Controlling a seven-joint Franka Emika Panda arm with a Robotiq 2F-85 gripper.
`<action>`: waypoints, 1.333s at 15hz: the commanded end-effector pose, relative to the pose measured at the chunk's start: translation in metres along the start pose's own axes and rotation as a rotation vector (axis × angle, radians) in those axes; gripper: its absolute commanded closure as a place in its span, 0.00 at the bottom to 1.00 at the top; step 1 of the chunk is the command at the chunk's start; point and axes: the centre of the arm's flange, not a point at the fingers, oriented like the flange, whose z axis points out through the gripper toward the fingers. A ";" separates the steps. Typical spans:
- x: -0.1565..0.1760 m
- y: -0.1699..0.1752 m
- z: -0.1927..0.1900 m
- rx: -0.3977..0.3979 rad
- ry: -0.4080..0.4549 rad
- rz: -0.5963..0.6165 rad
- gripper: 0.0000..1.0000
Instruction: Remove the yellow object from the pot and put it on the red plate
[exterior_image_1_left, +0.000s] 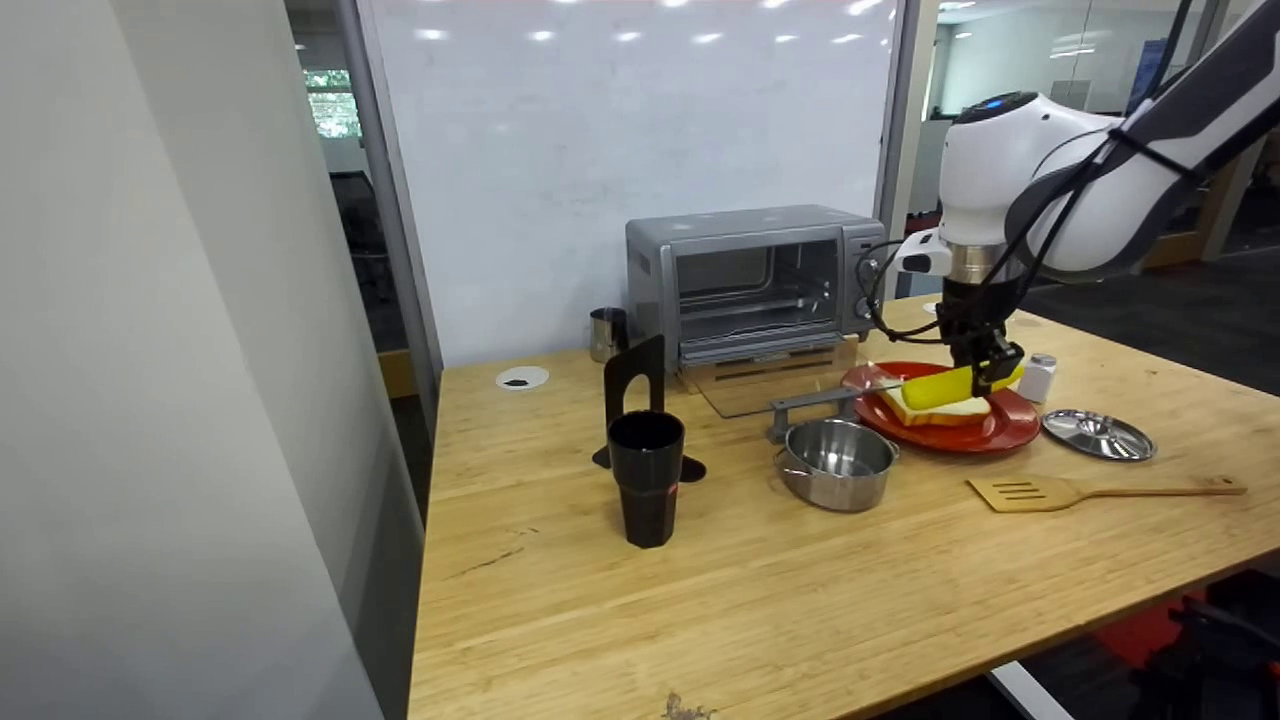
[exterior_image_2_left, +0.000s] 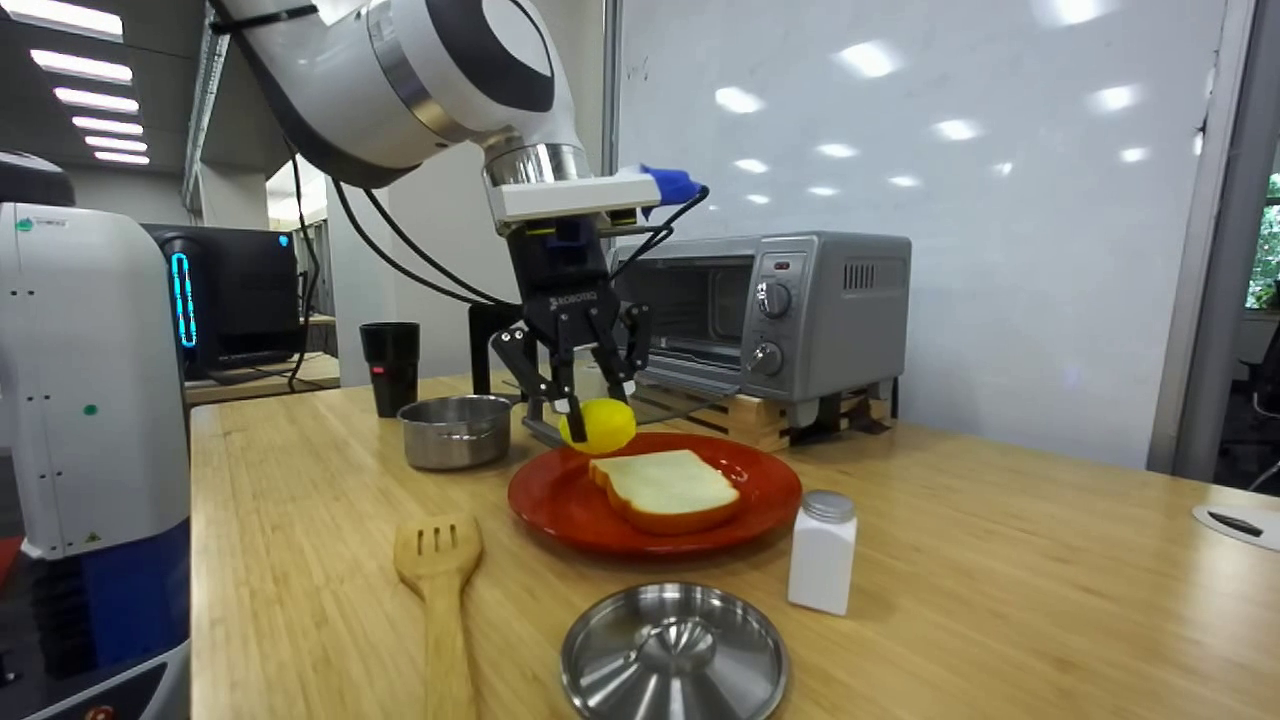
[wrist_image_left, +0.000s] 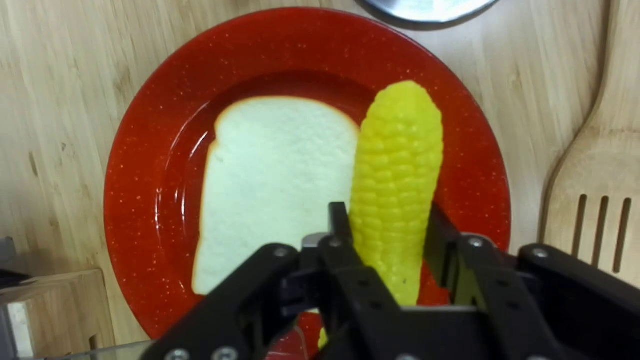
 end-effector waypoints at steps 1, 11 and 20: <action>-0.009 -0.021 -0.005 -0.028 0.034 0.026 0.86; -0.022 -0.040 0.012 -0.001 0.075 0.084 0.34; -0.030 -0.042 -0.020 -0.020 0.077 0.125 0.00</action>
